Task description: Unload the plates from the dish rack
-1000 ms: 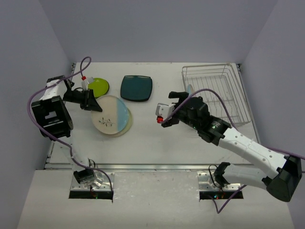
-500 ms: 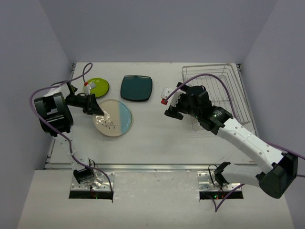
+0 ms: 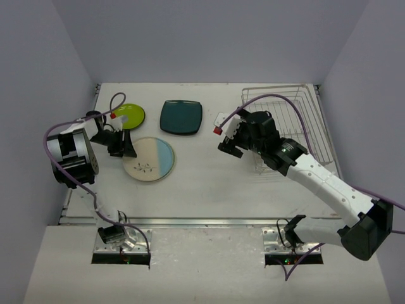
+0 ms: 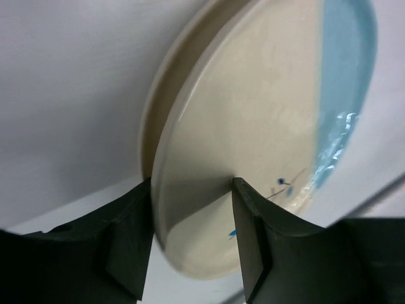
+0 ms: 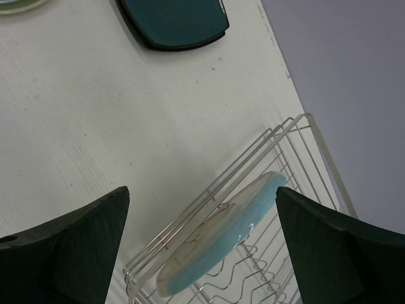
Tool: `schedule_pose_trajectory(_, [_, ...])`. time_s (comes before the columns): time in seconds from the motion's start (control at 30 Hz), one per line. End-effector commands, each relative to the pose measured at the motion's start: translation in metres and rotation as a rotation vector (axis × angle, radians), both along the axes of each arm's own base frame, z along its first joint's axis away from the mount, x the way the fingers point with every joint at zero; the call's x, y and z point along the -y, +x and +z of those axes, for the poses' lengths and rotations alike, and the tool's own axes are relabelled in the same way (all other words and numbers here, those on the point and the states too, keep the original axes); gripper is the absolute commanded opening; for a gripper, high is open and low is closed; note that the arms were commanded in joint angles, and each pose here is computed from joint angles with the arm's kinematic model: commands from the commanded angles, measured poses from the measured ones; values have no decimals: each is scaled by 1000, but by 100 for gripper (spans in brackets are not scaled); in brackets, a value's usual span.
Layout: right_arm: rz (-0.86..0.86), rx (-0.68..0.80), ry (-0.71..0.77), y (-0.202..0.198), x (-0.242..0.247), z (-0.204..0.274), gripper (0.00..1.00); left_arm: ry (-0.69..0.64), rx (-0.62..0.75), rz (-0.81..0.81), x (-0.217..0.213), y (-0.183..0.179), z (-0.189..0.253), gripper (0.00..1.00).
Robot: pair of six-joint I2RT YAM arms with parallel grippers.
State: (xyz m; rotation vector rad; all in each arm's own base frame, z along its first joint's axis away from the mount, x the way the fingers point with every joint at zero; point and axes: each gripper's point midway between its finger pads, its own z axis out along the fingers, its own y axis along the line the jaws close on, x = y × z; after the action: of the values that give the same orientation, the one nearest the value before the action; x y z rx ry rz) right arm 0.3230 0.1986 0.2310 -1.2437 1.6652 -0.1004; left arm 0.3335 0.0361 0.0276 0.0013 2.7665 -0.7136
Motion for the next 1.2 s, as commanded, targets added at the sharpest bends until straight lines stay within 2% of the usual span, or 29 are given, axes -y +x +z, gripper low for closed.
schedule_pose_trajectory(0.0, [-96,32,85,14,5,26,99,299,149,47,-44,32,3,52])
schedule_pose_trajectory(0.13, [-224,-39,171,22,21,27,99,369,187,38,-42,34,9,60])
schedule_pose_trajectory(0.43, [-553,-307,392,46,85,12,99,449,255,-5,-33,34,32,62])
schedule_pose_trajectory(0.5, [-600,-354,428,48,95,8,99,472,287,8,-35,37,47,72])
schedule_pose_trajectory(0.57, [-603,-364,441,50,97,8,99,489,325,10,-34,42,63,76])
schedule_pose_trajectory(0.77, [-605,-393,481,58,95,8,98,547,507,-4,-17,51,122,77])
schedule_pose_trajectory(0.83, [-613,-394,495,62,93,11,93,585,611,-22,-2,53,151,77])
schedule_pose_trajectory(0.93, [-656,-394,484,70,98,5,89,604,694,-42,15,54,177,78])
schedule_pose_trajectory(1.17, [-700,-456,457,84,95,-16,84,617,699,-27,23,47,183,79])
